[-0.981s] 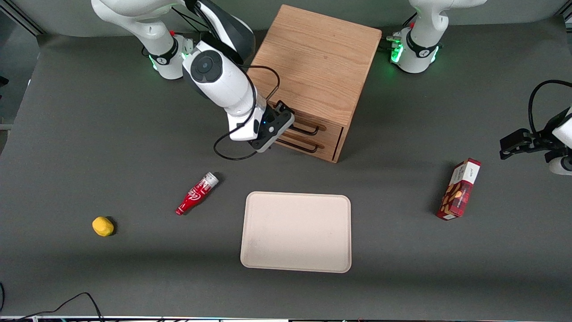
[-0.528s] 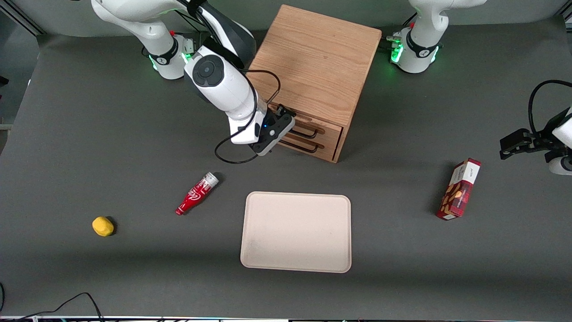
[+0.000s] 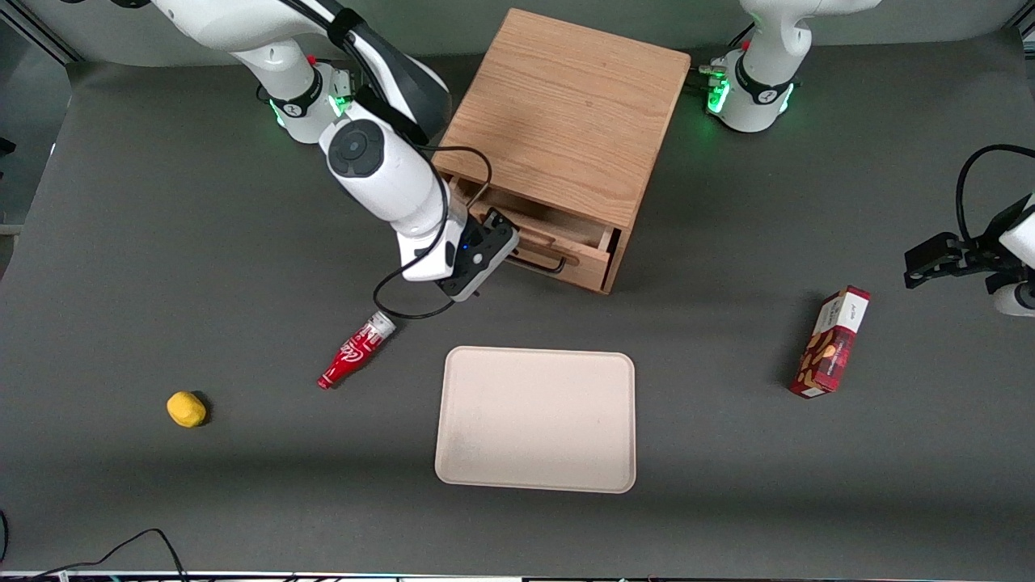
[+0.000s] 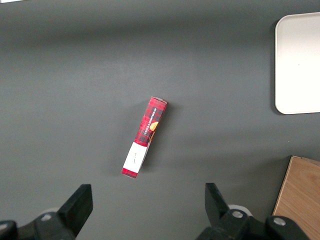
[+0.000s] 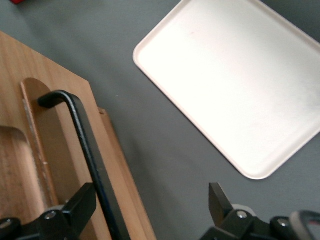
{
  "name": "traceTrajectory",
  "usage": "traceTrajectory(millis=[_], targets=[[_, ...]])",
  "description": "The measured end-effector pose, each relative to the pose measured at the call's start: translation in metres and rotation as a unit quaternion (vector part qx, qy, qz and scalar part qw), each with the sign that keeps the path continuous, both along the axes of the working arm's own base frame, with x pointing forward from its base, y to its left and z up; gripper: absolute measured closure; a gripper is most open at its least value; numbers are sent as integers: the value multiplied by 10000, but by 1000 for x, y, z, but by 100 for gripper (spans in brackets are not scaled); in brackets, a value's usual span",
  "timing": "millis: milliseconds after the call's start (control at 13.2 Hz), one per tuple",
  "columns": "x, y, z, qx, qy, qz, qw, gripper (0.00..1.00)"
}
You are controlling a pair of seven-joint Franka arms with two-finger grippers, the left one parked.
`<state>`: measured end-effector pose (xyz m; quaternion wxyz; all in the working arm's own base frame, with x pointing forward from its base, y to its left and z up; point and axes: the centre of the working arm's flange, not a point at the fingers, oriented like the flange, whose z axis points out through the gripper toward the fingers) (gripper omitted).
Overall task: Open upper drawer
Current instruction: 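Pull the handle outward with the right gripper, sliding the drawer open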
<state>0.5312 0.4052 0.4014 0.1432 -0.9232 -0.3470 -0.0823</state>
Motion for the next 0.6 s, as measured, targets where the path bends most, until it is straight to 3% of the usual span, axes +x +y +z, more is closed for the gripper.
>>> traceTrajectory(millis=[604], targets=[[48,-34,-3,17,-232,60,9997,0]])
